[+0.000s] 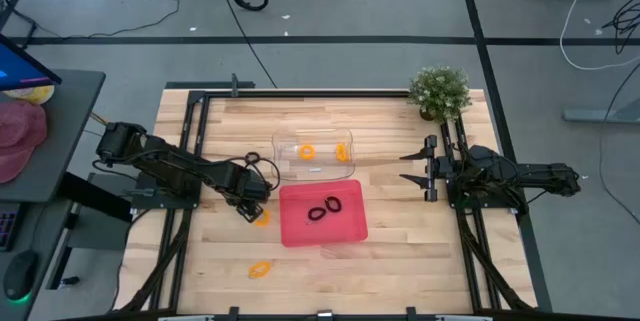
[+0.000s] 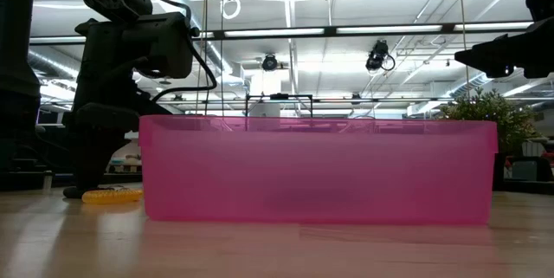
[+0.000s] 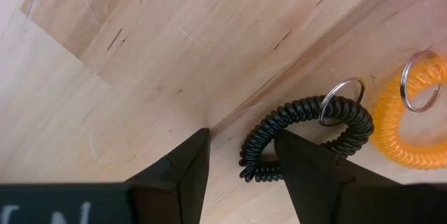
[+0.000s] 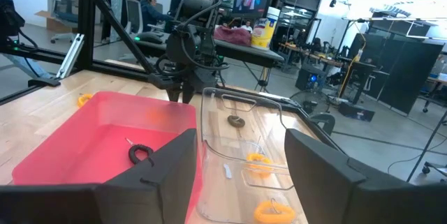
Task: Sort spring keychains
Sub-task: Put the black spring keychain into the red bin
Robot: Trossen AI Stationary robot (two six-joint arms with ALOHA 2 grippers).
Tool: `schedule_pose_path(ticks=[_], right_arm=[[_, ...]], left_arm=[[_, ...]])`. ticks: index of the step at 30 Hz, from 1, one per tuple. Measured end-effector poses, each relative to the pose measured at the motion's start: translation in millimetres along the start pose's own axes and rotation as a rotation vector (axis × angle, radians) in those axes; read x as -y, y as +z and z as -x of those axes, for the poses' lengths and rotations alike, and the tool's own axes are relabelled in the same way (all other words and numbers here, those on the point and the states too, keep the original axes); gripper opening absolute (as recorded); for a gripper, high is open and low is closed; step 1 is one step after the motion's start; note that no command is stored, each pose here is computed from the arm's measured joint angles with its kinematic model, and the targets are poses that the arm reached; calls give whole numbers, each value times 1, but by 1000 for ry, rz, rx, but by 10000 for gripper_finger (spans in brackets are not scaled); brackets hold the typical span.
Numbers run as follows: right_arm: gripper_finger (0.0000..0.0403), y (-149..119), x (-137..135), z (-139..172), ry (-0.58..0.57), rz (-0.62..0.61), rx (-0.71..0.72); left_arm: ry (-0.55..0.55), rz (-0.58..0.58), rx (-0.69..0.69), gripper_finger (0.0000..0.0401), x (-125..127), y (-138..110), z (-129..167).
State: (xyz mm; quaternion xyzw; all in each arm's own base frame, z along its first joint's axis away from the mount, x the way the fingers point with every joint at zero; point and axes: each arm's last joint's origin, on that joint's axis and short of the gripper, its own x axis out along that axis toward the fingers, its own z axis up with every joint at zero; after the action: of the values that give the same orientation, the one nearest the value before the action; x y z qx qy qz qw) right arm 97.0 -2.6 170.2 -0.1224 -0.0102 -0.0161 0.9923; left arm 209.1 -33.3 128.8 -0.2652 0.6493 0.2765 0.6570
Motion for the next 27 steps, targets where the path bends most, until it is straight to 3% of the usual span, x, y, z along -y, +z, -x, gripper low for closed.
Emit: schedule_pose_path(ticks=[14, 17, 22, 27], right_arm=[[222, 0, 0, 0, 0, 0, 0], [222, 0, 0, 0, 0, 0, 0], [222, 0, 0, 0, 0, 0, 0], [222, 0, 0, 0, 0, 0, 0]], left_arm=[[-6, 1, -8, 169, 0, 0, 0], [-19, 3, -20, 134, 1, 0, 0], [-44, -53, -26, 25, 3, 0, 0], [-49, -62, -31, 17, 3, 0, 0]])
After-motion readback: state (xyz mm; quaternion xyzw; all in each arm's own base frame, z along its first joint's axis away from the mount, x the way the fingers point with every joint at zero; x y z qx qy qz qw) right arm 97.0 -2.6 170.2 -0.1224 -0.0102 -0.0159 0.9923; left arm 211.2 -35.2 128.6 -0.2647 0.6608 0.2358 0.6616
